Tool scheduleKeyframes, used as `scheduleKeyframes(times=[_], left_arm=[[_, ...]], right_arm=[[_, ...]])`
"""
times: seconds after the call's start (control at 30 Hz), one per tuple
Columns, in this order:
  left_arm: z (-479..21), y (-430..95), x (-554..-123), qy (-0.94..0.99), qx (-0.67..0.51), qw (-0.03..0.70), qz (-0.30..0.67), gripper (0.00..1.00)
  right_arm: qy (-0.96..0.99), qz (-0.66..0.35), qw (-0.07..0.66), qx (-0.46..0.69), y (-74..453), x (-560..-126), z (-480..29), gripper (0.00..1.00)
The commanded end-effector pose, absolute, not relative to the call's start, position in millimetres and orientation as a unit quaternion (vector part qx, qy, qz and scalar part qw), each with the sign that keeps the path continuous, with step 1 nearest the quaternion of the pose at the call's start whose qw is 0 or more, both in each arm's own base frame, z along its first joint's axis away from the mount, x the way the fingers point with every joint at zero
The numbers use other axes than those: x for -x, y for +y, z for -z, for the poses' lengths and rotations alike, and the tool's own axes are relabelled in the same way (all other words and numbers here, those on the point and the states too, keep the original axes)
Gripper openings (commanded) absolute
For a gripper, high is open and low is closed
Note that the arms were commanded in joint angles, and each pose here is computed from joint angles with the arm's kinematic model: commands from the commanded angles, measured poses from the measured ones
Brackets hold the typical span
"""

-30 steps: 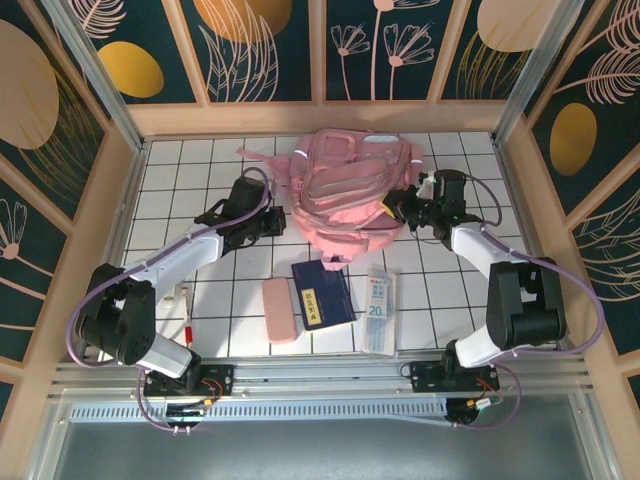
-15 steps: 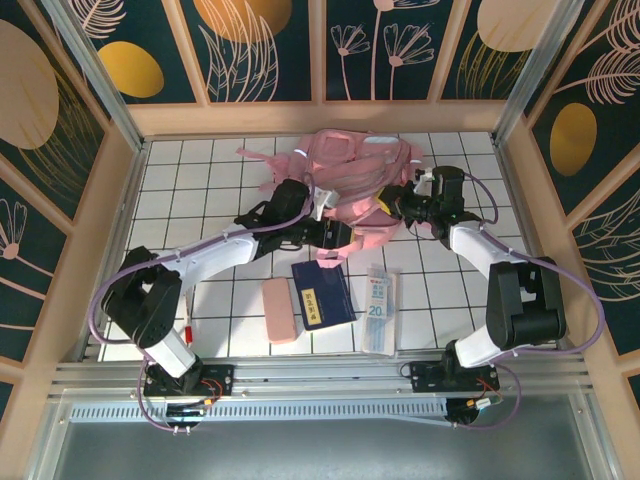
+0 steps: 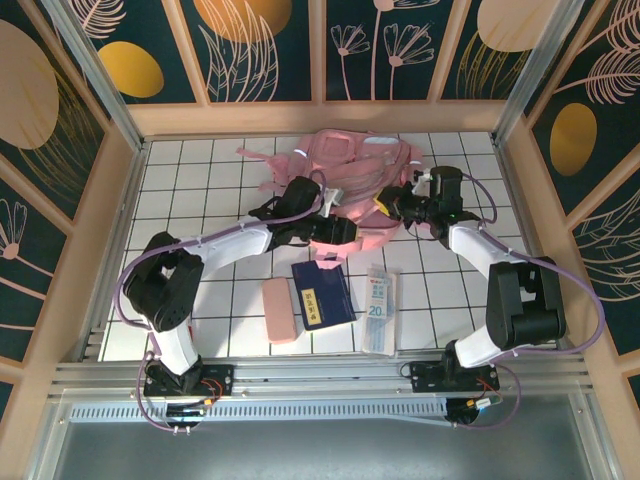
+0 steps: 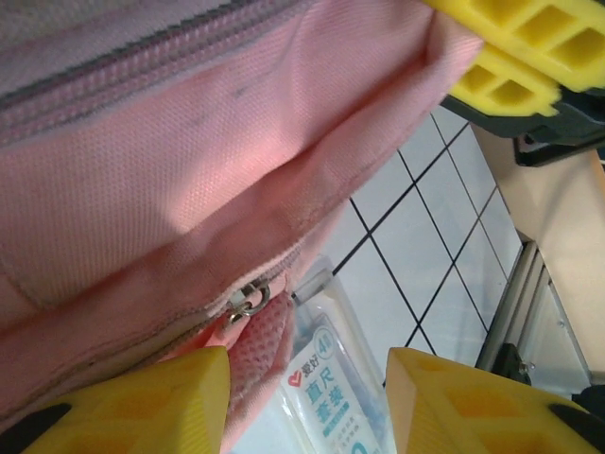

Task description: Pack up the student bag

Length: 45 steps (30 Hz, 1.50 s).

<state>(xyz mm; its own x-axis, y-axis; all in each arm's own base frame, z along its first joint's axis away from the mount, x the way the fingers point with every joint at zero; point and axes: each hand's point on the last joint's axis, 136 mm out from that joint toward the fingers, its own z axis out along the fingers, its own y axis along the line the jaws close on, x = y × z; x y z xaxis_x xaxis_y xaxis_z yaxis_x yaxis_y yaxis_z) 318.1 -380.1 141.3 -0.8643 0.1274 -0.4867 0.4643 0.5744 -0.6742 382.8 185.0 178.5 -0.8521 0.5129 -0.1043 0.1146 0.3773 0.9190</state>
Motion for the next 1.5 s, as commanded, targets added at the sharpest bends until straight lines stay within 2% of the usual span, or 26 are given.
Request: scheduleKeyframes(times=[0.0,0.33,0.57,0.9,1.2,1.3,1.47], left_arm=[[-137,-384,-326,0.871,-0.167,0.196,0.419,0.46],[-106,-381,-328,0.889,-0.162,0.198,0.380,0.46],[-106,-382,-328,0.880,-0.160,0.216,0.392,0.19],[-109,-383,-339,0.880,-0.173,0.240,0.372,0.00],[-129,-375,-340,0.870,-0.179,0.277,0.366,0.00],[-126,-352,-349,0.891,-0.155,0.300,0.304,0.00],[-133,-291,-366,0.900,-0.097,0.379,0.191,0.00]], right_arm=[[0.790,-0.550,0.221,-0.157,196,-390,-216,0.00],[0.786,-0.559,0.215,-0.151,208,-388,-218,0.00],[0.786,-0.562,0.209,-0.149,214,-388,-218,0.00],[0.793,-0.551,0.210,-0.153,212,-384,-211,0.00],[0.822,-0.498,0.227,-0.157,199,-382,-194,0.00],[0.831,-0.472,0.245,-0.163,189,-383,-190,0.00],[0.842,-0.427,0.285,-0.166,165,-387,-185,0.00]])
